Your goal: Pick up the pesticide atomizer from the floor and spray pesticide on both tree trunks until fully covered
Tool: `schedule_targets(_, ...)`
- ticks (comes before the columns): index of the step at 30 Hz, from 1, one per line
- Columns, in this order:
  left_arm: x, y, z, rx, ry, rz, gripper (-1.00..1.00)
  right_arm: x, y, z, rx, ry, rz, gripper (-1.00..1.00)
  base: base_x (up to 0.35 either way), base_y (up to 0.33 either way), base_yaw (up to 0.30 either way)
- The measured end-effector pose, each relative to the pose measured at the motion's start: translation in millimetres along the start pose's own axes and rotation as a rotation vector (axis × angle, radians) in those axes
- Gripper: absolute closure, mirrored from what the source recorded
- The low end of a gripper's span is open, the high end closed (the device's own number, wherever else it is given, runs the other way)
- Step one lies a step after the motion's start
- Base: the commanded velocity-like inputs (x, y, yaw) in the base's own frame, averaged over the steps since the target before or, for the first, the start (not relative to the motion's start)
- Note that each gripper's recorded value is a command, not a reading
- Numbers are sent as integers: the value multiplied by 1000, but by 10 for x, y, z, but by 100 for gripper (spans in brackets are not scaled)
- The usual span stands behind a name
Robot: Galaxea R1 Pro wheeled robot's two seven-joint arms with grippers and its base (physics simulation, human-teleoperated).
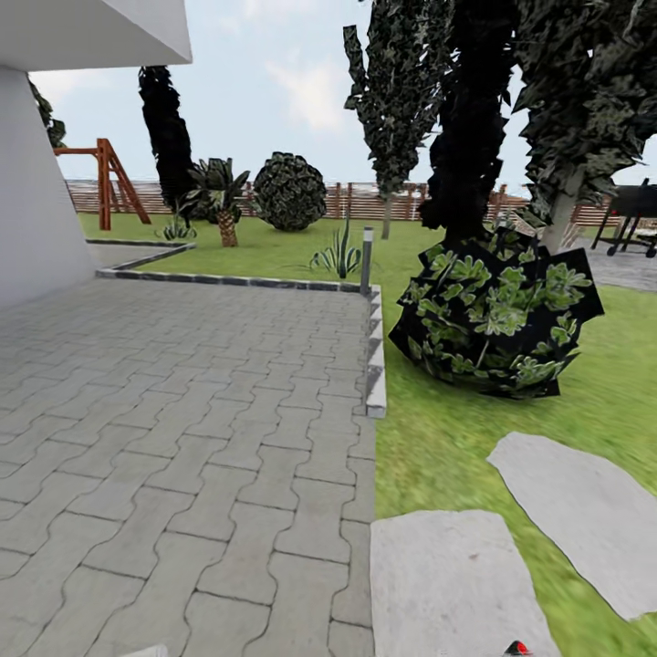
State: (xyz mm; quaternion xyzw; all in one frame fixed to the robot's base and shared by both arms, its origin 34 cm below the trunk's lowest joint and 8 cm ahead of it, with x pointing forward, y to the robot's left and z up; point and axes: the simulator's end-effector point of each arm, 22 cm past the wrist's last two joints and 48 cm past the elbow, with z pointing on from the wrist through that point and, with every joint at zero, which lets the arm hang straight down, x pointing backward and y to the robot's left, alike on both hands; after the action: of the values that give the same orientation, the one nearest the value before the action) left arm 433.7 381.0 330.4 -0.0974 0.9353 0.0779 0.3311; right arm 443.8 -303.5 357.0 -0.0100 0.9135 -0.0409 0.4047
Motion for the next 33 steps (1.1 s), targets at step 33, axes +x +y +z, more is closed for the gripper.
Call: schedule_targets(33,-60,-5,-11,2,-14,-3,-100,-64,3,-3,0,-14,2,-100,146,223,-298)
